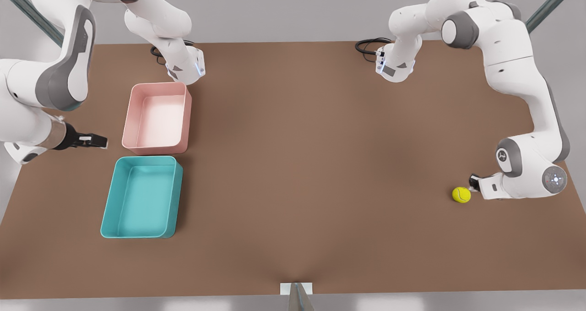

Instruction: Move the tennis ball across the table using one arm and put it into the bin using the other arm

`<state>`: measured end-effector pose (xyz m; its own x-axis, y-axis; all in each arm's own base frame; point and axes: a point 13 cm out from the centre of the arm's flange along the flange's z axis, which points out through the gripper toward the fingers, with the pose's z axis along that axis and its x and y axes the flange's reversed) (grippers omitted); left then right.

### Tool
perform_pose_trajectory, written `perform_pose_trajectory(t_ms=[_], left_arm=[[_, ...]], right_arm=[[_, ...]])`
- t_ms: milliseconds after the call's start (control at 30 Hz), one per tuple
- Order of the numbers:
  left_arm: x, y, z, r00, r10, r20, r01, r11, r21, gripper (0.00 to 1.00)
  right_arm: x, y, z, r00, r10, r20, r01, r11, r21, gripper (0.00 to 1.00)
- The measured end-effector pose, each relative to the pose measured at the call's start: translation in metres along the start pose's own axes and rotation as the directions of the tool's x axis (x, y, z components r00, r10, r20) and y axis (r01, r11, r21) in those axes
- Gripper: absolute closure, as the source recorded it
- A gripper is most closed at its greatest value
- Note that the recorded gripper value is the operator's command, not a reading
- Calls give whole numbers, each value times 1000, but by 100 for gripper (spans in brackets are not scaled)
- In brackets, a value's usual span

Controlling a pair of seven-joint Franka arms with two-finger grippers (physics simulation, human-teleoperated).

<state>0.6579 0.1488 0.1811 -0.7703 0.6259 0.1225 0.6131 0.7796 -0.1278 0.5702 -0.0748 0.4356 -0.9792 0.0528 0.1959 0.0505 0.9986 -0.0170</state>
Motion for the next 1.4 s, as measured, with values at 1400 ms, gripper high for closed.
perform_pose_trajectory(t_ms=[1400], left_arm=[[-56,-15,134,338,916,-215,-941,337,-39,79]], right_arm=[[19,20,-47,994,-26,102,29,999,-28,0]])
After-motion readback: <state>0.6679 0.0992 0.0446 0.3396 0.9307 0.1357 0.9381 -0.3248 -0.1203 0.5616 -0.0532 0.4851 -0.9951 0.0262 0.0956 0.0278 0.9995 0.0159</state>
